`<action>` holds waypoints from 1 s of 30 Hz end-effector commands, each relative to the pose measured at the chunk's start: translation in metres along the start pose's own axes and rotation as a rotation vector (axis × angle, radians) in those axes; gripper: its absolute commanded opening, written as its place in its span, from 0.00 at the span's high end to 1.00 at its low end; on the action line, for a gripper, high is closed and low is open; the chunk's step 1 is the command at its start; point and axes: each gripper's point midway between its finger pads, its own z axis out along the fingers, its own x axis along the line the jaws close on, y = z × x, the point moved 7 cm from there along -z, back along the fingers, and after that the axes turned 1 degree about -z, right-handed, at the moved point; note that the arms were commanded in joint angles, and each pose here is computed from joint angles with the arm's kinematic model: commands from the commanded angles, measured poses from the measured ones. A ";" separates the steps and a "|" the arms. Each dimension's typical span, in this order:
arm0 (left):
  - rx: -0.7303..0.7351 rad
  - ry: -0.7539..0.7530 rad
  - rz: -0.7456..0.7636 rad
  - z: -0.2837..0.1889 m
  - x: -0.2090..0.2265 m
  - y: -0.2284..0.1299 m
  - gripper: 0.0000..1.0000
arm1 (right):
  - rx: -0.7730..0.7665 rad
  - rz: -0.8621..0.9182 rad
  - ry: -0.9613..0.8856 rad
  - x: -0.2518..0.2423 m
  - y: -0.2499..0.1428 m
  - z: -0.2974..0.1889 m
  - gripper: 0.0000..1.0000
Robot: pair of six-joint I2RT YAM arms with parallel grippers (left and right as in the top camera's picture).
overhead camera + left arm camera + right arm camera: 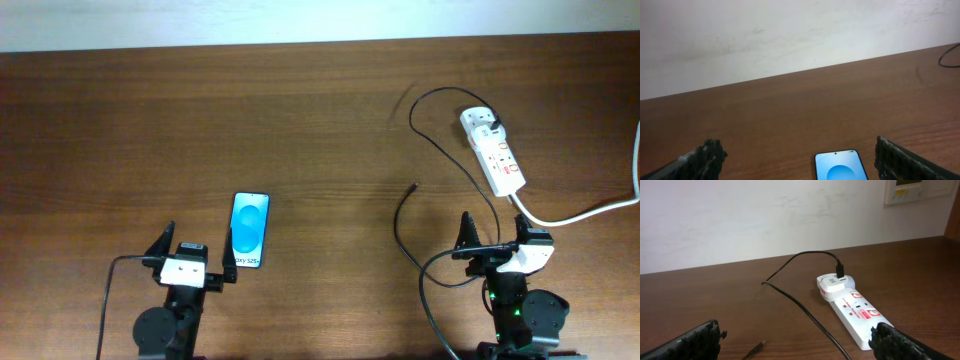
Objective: Plug charger to phone and switch on socket
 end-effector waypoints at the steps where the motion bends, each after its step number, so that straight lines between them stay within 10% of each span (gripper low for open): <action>1: 0.003 0.006 -0.012 0.000 0.000 -0.001 0.01 | 0.004 -0.003 0.001 0.000 -0.002 0.000 0.02; 14: 0.029 -0.005 -0.016 -0.004 0.000 0.006 0.01 | 0.004 -0.003 0.001 0.000 -0.002 0.000 0.02; 30: -0.014 -0.004 -0.054 -0.046 0.011 0.148 0.01 | 0.004 -0.003 0.001 0.000 -0.002 0.000 0.02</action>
